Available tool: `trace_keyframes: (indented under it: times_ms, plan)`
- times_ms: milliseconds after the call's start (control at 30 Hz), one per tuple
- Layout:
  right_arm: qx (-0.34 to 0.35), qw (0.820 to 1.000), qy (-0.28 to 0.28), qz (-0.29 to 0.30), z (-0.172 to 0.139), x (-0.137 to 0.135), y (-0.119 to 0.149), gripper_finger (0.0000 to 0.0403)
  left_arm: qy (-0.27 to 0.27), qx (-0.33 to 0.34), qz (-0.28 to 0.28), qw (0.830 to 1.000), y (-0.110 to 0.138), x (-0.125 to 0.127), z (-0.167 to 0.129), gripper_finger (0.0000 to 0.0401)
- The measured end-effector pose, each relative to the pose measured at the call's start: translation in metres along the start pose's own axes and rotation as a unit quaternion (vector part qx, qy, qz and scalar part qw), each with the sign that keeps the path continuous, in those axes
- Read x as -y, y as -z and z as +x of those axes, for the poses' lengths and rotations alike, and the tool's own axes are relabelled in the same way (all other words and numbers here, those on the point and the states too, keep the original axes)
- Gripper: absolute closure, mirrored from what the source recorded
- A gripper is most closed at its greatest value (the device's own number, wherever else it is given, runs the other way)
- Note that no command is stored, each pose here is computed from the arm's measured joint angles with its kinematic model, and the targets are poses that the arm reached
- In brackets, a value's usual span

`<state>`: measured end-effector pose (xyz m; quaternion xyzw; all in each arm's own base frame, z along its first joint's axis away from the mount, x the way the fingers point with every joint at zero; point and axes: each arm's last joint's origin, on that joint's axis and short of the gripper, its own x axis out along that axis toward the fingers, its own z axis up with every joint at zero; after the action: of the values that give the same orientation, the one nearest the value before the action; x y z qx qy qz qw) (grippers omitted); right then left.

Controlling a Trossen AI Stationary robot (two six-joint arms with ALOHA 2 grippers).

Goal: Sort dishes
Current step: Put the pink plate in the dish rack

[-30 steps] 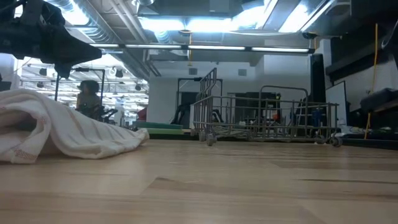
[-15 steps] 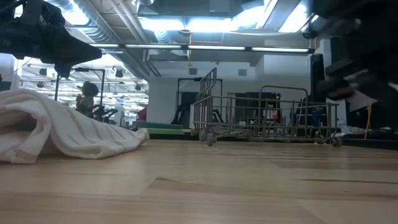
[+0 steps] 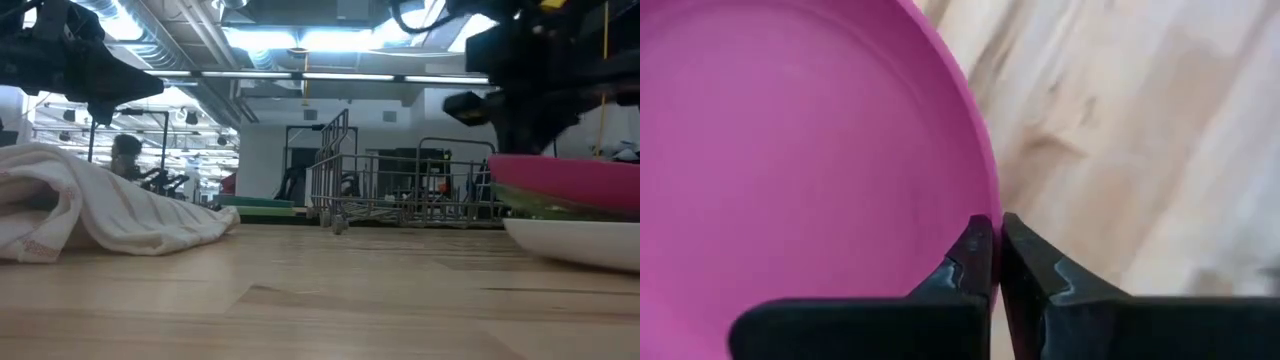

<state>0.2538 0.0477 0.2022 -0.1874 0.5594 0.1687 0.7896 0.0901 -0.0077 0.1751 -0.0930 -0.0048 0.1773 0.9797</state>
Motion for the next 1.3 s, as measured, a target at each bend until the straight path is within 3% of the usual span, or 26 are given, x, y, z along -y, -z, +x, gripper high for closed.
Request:
trace_keyframes:
  times_ms: [467, 833, 1133, 1300]
  plan:
    - [-0.045, 0.983, 0.149, -0.098, -0.07, 0.022, -0.033, 0.0392, 0.0, 0.0, 0.0, 1.0, 0.0, 0.0, 0.0, 0.0366]
    - [-0.075, 0.979, 0.153, -0.116, -0.089, 0.023, -0.033, 0.0391, 0.0, 0.0, -0.003, 1.0, 0.0, 0.0, 0.0, 0.0366]
    - [-0.172, 0.923, 0.263, -0.221, -0.093, 0.03, -0.03, 0.0393, 0.0, 0.0, -0.004, 1.0, 0.0, 0.0, 0.0, 0.0366]
    - [-0.21, 0.894, 0.311, -0.246, -0.101, 0.034, -0.032, 0.0395, 0.0, 0.0, -0.004, 1.0, 0.0, 0.0, 0.0, 0.0366]
